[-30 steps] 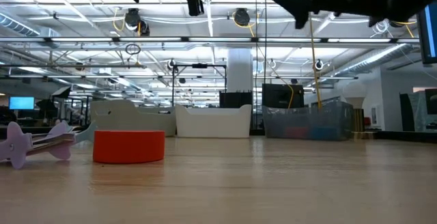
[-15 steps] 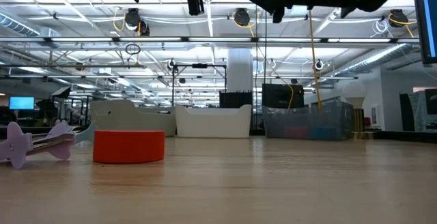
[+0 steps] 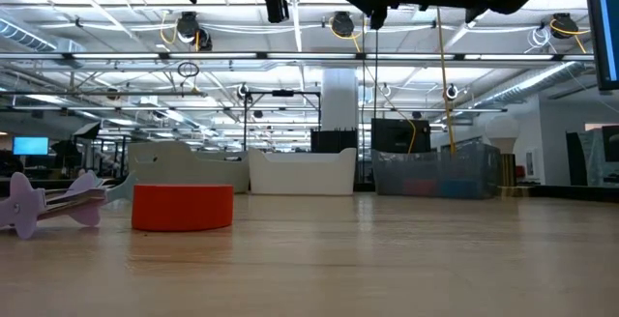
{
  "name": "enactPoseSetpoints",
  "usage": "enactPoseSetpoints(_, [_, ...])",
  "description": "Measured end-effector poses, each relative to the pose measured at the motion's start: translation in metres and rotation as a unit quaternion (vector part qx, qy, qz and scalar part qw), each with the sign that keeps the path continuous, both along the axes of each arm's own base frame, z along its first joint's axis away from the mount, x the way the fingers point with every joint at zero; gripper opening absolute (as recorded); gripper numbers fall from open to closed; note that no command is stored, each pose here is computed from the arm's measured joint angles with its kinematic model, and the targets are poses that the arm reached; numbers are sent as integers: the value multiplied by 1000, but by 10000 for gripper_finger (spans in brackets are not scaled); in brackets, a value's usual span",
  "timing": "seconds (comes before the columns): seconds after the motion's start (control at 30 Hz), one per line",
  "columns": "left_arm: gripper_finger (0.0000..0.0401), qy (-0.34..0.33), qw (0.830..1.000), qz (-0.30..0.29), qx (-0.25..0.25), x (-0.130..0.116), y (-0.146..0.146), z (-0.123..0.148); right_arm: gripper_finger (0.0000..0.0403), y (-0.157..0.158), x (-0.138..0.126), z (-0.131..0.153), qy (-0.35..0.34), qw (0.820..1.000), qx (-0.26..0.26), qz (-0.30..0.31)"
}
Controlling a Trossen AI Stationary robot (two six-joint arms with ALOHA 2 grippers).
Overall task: Pick and place Stapler, Stapler remover, tape
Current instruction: Put the dark blue tape into the black bin
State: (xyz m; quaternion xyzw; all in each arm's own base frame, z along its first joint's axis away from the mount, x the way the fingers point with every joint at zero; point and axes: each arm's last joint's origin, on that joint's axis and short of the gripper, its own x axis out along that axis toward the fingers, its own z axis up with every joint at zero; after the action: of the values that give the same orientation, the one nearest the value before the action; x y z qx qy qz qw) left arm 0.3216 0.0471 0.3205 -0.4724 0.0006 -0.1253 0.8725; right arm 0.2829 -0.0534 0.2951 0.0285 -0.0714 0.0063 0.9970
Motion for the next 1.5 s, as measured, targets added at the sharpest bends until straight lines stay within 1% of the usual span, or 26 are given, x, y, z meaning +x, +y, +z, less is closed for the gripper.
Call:
enactPoseSetpoints(0.23, [52,0,1000,0,1,0,0,0,145,0,0,1,-1,1000,-6,-1])
enactPoseSetpoints(0.43, [40,0,1000,0,2,0,0,0,96,0,0,2,-4,1000,-13,0])
enactPoseSetpoints(0.6, [56,0,1000,1,2,0,0,0,48,0,0,1,-4,1000,-14,-1])
enactPoseSetpoints(0.7, [56,0,1000,2,1,0,0,0,28,0,0,1,-4,1000,-14,-2])
enactPoseSetpoints(0.9, [49,0,1000,2,1,0,1,0,31,0,0,1,-4,1000,-15,-3])
enactPoseSetpoints(1.17, [103,-8,999,-2,38,0,1,0,28,0,0,1,-2,1000,-15,-3])
enactPoseSetpoints(1.27, [124,-10,998,-31,50,-2,4,0,28,0,0,1,-2,1000,-15,-4])
enactPoseSetpoints(1.37, [139,-3,997,-69,46,-4,9,-1,28,0,0,1,-1,1000,-15,-3])
enactPoseSetpoints(1.5, [148,11,995,-88,42,-6,17,-4,28,0,0,0,0,1000,-14,-7])
